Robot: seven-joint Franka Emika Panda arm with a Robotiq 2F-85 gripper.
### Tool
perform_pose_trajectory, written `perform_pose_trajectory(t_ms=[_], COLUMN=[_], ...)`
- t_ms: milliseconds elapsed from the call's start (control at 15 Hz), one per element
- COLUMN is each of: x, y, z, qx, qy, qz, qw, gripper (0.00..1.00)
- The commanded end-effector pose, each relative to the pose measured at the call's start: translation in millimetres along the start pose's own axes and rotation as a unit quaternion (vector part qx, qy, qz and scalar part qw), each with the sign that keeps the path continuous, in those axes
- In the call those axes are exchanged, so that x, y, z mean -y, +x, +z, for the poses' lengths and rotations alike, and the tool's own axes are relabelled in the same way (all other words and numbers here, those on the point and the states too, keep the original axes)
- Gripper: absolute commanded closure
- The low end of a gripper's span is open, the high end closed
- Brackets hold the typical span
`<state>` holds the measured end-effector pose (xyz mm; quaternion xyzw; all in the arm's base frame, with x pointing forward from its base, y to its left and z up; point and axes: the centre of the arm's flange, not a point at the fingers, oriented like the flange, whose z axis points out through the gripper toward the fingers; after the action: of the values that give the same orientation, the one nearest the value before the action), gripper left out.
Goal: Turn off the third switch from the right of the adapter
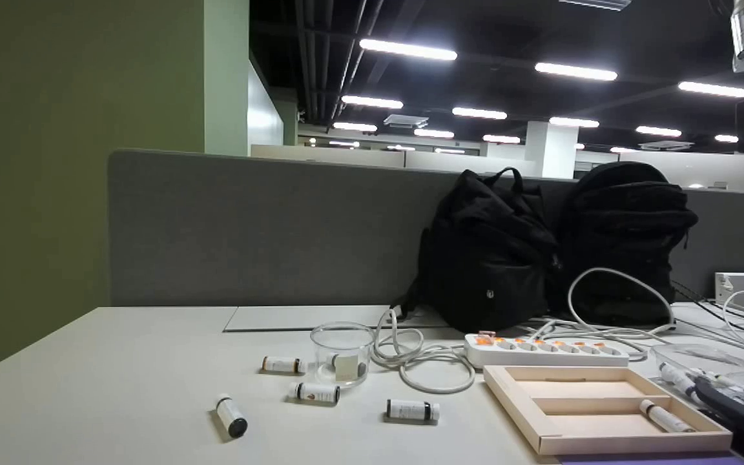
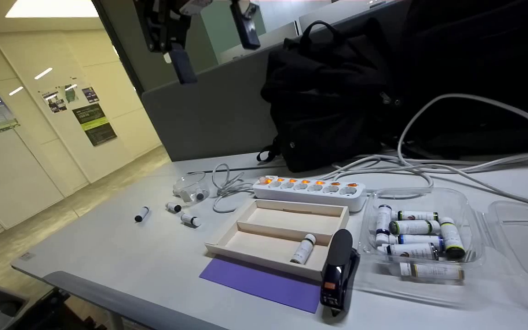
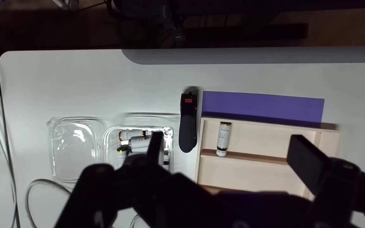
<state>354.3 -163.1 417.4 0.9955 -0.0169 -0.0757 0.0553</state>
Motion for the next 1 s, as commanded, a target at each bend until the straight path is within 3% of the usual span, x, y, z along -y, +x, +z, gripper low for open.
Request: perform_pose_trajectory(t_ms=[0, 67, 267, 533, 733, 933], x=[0, 0, -12, -21, -31, -32], y=[0, 0, 40, 116, 173, 223], z=[0, 0, -10, -28, -30, -15], qx=[0.000, 0.000, -0.105, -0.238, -0.269, -0.240], qy=[0.000, 0.000, -0.045, -0.082, -0.098, -0.068], qz=[0.000, 0.000, 0.011, -0.012, -0.032, -0.041], qw=[1.0000, 1.0000, 0.9934, 0.9678, 0.9576, 0.9674], gripper=[0.00, 0.00, 0.00, 0.00, 0.00, 0.00])
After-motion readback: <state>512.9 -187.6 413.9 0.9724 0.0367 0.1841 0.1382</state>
